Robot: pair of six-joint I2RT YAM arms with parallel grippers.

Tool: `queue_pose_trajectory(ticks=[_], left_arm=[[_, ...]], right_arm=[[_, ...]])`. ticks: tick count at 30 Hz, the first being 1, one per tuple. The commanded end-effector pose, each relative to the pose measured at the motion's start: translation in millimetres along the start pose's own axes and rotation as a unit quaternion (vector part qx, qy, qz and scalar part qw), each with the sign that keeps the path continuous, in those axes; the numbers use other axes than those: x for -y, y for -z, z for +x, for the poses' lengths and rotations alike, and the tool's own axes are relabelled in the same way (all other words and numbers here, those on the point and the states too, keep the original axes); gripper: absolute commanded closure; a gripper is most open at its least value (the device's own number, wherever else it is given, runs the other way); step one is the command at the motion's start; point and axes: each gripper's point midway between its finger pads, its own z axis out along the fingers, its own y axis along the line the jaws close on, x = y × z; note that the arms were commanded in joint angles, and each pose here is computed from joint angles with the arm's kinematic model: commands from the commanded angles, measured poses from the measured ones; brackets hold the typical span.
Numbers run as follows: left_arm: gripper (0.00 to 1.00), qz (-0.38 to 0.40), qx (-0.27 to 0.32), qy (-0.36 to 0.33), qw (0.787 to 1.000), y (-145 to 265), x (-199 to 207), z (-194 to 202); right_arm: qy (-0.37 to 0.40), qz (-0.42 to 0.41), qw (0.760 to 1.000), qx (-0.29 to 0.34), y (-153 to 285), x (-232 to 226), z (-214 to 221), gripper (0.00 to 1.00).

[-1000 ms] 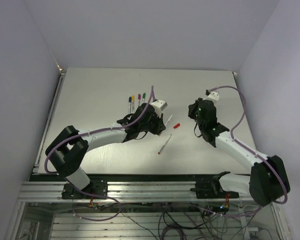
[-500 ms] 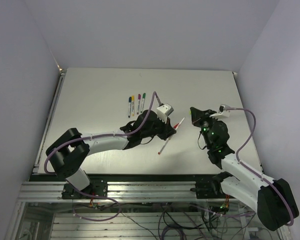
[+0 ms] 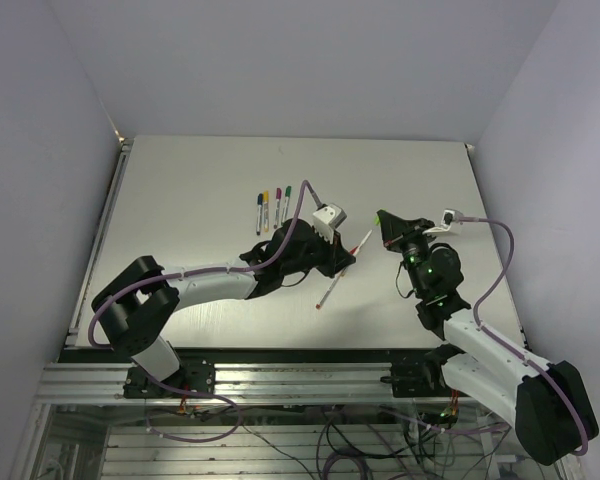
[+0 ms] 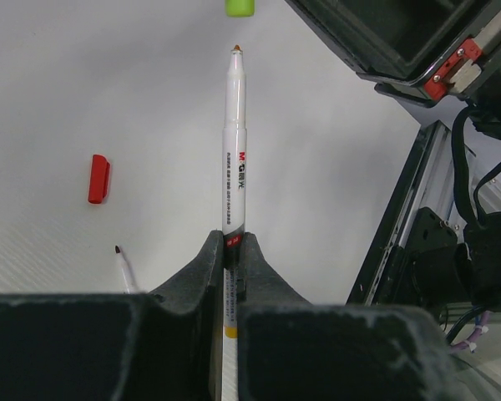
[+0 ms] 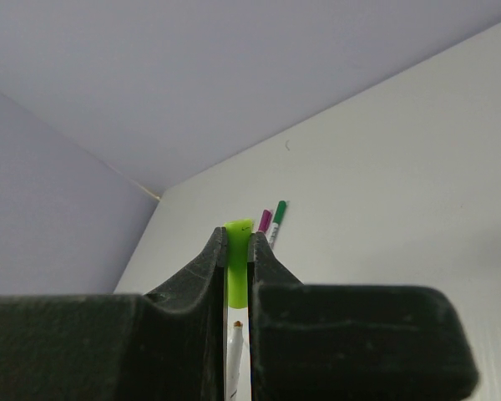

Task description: Insert the pens into the pen caps

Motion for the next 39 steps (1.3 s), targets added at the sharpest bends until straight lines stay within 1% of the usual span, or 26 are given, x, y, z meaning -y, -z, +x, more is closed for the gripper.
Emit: queue_pose_trajectory(ticks=[1,18,39], left_arm=[[0.93,0.022,0.028,-0.004,0.999,2.1,11.4,-17.2],[0.93,0.021,0.037,0.003,0.999,-0.3,10.4,-18.6],[0.93,0.02,0.03,0.006,0.999,-3.4,8.7,-13.6]], right_arm=[[-0.013,-0.013,1.0,0.002,1.9,-2.8,1.0,1.0],[-0.024,-0.016,1.0,-0.008,5.8,-1.5,8.1,1.0],[-0.033,-0.017,0.999,0.008,7.9,-3.6,-0.5,1.0]])
